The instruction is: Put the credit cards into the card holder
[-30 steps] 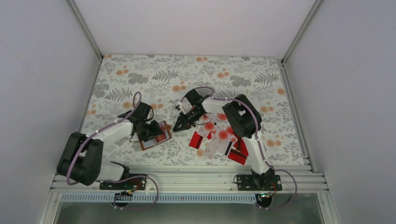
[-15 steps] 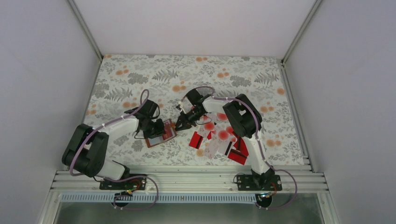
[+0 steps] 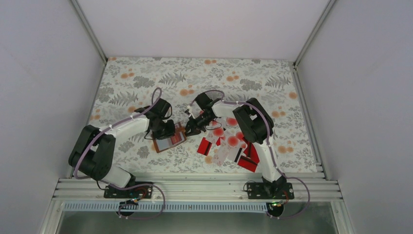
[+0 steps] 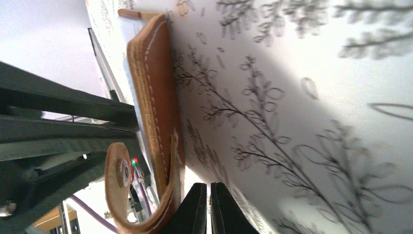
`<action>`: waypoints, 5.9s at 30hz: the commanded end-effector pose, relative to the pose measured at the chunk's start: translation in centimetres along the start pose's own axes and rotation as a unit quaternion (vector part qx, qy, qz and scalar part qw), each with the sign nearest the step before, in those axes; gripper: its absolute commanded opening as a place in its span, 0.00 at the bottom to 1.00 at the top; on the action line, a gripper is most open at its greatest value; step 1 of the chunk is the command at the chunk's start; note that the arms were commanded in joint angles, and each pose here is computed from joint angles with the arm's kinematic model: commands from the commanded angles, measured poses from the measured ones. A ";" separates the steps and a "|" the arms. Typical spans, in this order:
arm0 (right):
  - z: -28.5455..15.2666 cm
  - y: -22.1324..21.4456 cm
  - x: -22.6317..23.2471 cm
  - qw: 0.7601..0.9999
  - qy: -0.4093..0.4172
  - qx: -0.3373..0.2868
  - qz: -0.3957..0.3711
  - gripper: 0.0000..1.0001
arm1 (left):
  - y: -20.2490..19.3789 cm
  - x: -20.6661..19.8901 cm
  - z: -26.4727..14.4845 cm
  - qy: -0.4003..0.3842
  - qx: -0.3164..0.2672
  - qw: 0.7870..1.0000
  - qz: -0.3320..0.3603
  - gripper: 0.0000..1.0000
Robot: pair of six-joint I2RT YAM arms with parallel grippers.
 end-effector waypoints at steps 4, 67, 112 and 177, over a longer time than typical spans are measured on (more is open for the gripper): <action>-3.7 1.8 0.2 0.998 -0.044 -0.033 -0.019 0.04 | 0.7 0.1 -3.3 0.034 -0.036 0.999 0.018 0.19; 0.2 -0.3 1.1 0.994 -0.108 -0.004 -0.031 0.46 | -0.8 2.0 2.9 0.048 0.043 0.993 0.098 0.03; 1.0 1.3 4.3 0.999 -0.019 0.005 -0.045 0.39 | 0.8 0.5 -6.0 0.075 -0.035 0.993 0.088 0.03; -20.6 -6.1 -2.3 0.956 -0.122 -0.243 0.108 0.54 | -0.1 -17.1 -0.3 -0.129 0.052 0.956 0.260 0.32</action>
Point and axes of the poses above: each gripper's point midway between its finger pads, its own z axis out along the fingers, its own x axis along the line the jaws close on, y = z × x, the point moved 1 cm from there along -z, back along the fingers, and after that the axes turned 7 degrees about -z, right-handed, at the moved point
